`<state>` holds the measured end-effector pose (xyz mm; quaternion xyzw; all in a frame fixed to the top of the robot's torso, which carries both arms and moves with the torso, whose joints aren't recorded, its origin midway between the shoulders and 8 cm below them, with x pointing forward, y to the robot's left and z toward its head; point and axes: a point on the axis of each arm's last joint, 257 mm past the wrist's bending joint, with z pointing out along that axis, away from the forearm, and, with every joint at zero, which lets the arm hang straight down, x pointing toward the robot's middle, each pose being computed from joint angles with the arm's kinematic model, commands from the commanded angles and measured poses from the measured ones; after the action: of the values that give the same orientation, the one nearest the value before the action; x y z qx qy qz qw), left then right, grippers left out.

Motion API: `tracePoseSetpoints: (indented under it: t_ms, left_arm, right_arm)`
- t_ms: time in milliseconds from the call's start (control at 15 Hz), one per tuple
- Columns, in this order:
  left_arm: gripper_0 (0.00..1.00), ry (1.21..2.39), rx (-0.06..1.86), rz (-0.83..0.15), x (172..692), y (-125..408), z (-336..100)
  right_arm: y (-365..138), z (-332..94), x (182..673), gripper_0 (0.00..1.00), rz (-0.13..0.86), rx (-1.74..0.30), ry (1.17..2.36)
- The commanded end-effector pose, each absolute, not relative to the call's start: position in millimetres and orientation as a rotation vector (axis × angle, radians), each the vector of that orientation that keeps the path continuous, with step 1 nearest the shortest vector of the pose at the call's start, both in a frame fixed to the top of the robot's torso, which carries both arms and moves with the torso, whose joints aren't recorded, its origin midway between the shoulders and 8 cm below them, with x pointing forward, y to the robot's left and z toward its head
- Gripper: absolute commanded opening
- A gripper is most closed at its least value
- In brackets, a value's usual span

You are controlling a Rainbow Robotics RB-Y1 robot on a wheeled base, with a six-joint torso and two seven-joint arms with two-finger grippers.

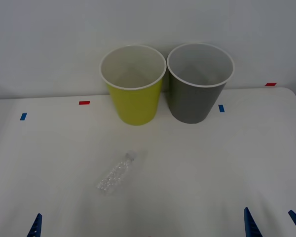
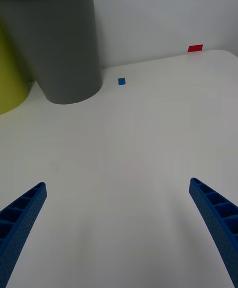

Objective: Put cans in the gray bin and PET bottles in the light green bin.

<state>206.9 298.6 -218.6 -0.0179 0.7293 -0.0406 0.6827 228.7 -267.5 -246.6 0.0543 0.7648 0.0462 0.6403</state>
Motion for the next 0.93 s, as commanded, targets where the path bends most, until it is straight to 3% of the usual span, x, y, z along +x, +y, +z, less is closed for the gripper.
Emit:
tracePoseSetpoints:
  t_ms: [67,600,667,933]
  left_arm:
    - [1.00,1.636,-0.040,-0.091,206.9,298.6,-218.6]
    - [1.00,1.636,-0.040,-0.091,206.9,298.6,-218.6]
    - [1.00,1.677,-0.078,-0.093,205.2,297.8,-242.4]
    - [1.00,1.681,-0.050,-0.075,205.5,301.8,-244.8]
  right_arm:
    - [-267.5,-246.6,228.7,1.00,0.105,0.124,1.744]
    - [-267.5,-246.6,228.7,1.00,0.105,0.124,1.744]
    - [-267.5,-246.6,228.7,1.00,0.105,0.124,1.744]
    - [-267.5,-246.6,228.7,1.00,0.105,0.124,1.744]
